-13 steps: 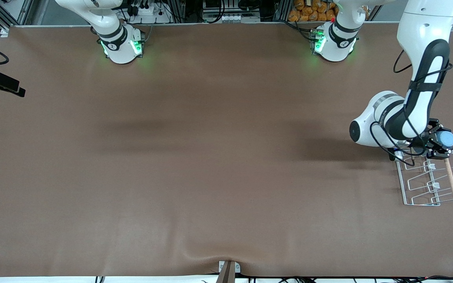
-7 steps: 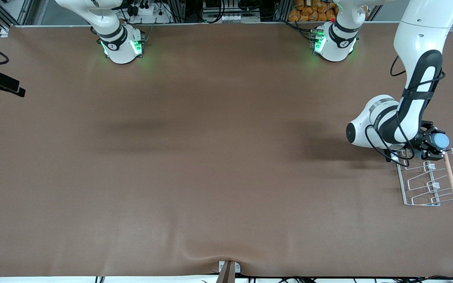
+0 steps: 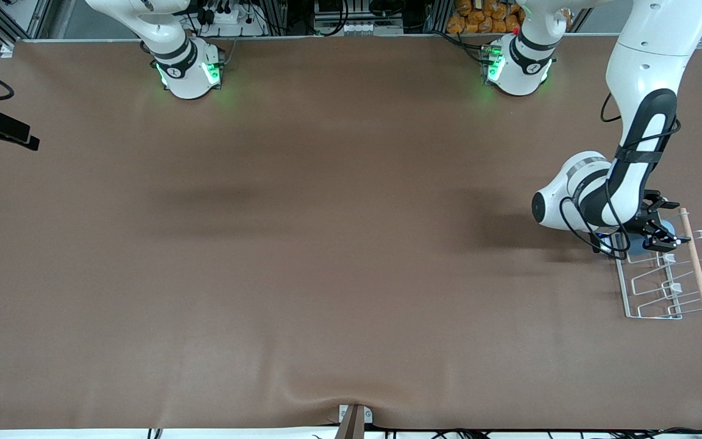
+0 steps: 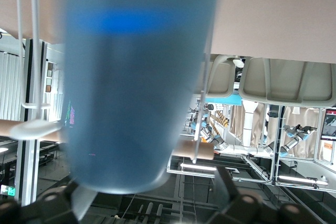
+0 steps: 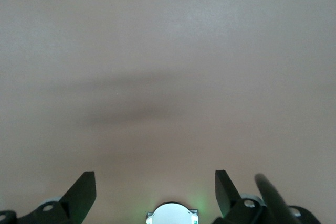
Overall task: Transfer cup to left arm and place on rack
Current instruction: 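Lower the cup onto a rack peg with the left gripper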
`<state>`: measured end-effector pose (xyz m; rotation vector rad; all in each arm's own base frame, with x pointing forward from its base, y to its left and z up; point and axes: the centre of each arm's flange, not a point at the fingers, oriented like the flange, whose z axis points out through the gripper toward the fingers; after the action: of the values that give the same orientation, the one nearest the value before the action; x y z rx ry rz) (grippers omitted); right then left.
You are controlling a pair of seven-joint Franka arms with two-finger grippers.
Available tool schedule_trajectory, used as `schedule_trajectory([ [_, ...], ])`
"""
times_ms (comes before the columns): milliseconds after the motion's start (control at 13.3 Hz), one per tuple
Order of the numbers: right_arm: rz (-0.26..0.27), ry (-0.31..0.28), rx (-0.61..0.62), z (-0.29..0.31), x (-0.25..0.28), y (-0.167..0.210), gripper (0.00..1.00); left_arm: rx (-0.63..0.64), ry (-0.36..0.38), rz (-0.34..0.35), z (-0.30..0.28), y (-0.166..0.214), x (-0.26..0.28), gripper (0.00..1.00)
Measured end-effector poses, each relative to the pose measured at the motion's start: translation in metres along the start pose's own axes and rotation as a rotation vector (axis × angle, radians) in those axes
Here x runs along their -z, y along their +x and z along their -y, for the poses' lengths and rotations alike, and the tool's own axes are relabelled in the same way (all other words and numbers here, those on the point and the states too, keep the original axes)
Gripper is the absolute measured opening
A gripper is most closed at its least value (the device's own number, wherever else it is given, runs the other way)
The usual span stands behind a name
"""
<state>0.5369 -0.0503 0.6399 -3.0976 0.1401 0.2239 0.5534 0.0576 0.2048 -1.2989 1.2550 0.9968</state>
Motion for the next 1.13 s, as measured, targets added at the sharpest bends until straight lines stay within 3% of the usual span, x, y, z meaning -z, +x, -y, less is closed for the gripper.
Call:
schedule_trajectory([
  [376,0.000,0.000,0.000,0.000,0.000,0.000,1.00,0.026,0.011,-0.011,0.010,-0.007,0.002,1.00],
  [828,0.000,0.000,-0.005,-0.002,0.000,0.000,1.00,0.150,0.022,-0.011,0.049,-0.058,0.007,1.00],
  [1129,0.000,0.000,-0.053,0.004,0.000,0.000,1.00,0.197,-0.085,-0.141,0.087,-0.099,0.026,1.00],
])
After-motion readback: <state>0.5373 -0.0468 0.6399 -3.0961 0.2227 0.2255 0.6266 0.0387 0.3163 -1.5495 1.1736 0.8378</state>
